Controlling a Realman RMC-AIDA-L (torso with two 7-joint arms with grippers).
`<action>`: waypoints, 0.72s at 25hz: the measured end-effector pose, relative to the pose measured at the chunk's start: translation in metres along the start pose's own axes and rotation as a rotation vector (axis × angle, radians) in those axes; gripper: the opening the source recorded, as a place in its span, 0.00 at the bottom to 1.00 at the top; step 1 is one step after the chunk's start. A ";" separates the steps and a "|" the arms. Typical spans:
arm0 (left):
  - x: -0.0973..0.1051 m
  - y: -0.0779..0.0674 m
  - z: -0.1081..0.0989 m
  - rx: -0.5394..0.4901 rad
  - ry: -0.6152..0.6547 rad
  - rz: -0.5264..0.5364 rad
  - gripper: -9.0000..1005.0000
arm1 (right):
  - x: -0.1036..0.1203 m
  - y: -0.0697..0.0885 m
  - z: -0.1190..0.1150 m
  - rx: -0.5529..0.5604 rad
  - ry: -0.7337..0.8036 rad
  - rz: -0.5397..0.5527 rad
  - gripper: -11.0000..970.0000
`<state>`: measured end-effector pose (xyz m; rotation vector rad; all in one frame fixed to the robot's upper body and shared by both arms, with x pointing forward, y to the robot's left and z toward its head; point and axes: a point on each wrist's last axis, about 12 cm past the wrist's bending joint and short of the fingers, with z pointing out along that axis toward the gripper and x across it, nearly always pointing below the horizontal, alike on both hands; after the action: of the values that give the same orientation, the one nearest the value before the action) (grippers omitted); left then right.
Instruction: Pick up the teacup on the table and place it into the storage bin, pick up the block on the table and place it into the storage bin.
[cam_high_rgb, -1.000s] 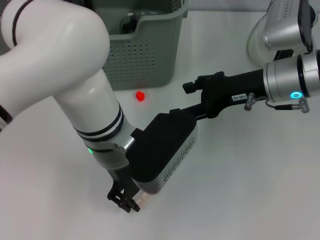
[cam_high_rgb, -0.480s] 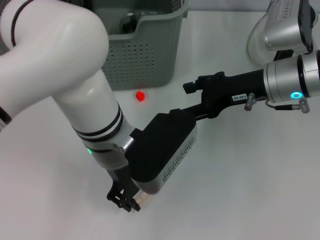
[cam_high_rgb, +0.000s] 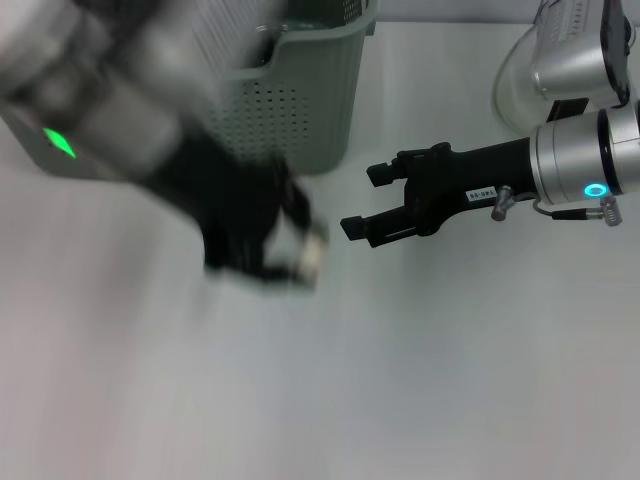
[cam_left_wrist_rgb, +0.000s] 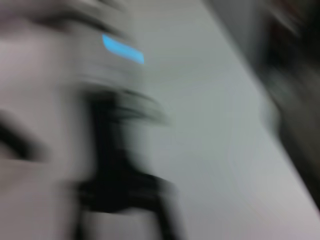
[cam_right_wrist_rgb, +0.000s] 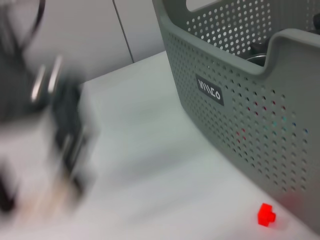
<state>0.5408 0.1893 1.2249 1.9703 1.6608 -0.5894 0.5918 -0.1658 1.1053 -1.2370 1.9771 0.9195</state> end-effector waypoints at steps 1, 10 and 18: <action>0.003 0.004 -0.012 -0.044 -0.048 -0.048 0.42 | 0.001 0.000 0.000 -0.002 0.001 0.001 0.97; 0.057 0.069 -0.089 -0.557 -0.246 -0.611 0.42 | 0.004 0.003 -0.001 -0.022 0.010 -0.022 0.97; 0.115 0.105 -0.086 -0.735 -0.204 -0.935 0.45 | 0.007 0.005 0.000 -0.040 0.020 -0.028 0.97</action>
<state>0.6649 0.3177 1.2319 0.5553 2.1842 -0.3647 0.5847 -0.1679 1.1012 -1.2976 1.9610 0.9400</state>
